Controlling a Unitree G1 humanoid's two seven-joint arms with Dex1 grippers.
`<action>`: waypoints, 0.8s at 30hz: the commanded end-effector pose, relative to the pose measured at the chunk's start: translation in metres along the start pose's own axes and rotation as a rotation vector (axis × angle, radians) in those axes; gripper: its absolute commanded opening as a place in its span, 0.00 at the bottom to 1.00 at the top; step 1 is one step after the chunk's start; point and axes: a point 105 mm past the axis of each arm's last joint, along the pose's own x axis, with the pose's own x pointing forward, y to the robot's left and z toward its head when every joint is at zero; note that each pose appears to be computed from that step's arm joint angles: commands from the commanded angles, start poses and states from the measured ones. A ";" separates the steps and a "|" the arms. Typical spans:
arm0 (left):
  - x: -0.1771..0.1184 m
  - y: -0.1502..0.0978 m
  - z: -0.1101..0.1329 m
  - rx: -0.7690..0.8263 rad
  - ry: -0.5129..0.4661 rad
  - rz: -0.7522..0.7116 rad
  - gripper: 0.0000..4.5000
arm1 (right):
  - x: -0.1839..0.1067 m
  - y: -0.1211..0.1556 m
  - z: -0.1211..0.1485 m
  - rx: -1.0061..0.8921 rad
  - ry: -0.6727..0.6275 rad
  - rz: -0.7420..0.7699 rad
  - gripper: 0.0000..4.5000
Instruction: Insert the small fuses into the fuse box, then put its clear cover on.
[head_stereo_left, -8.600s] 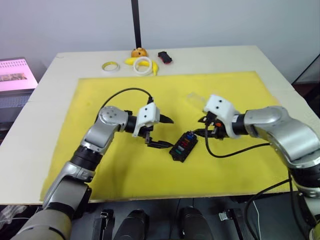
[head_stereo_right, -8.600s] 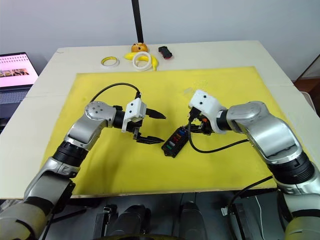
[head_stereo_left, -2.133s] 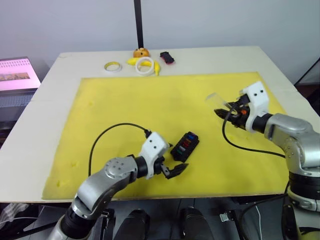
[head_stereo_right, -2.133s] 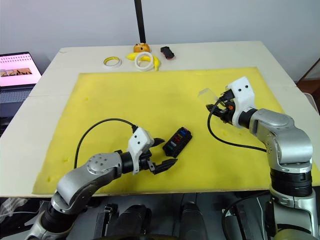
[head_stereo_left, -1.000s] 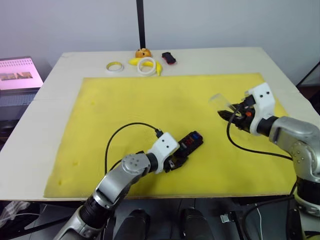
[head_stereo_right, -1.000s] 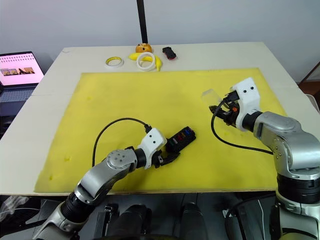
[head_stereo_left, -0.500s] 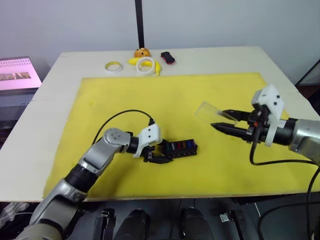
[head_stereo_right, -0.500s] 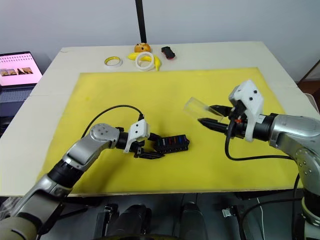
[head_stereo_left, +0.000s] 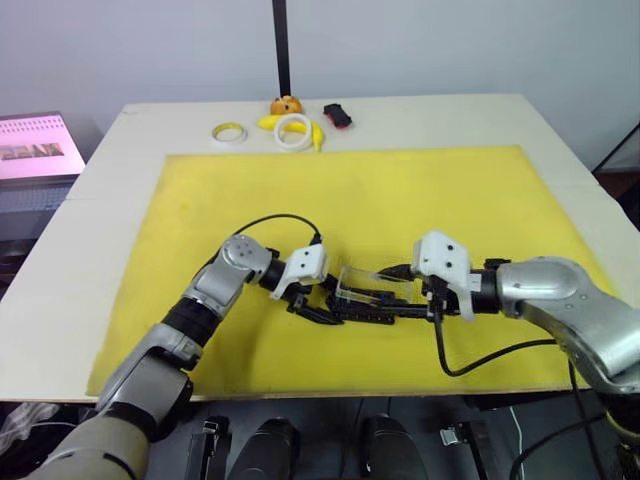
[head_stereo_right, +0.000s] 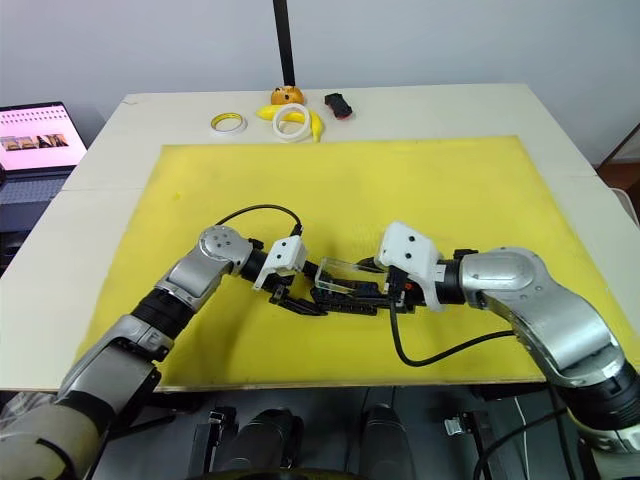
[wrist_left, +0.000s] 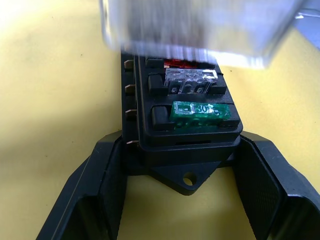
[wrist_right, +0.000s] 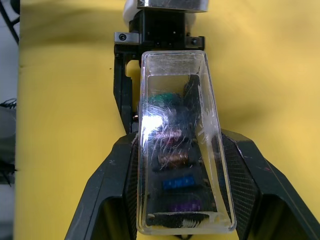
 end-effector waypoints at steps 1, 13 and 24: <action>0.000 0.004 0.004 0.032 0.012 0.019 0.56 | 0.005 0.002 0.004 -0.057 0.001 0.023 0.38; -0.003 0.006 0.003 0.030 0.020 0.026 0.56 | 0.014 -0.003 -0.021 -0.120 0.085 0.046 0.38; -0.003 0.007 0.005 0.031 0.015 0.032 0.56 | 0.014 -0.007 -0.023 -0.057 0.071 0.060 0.38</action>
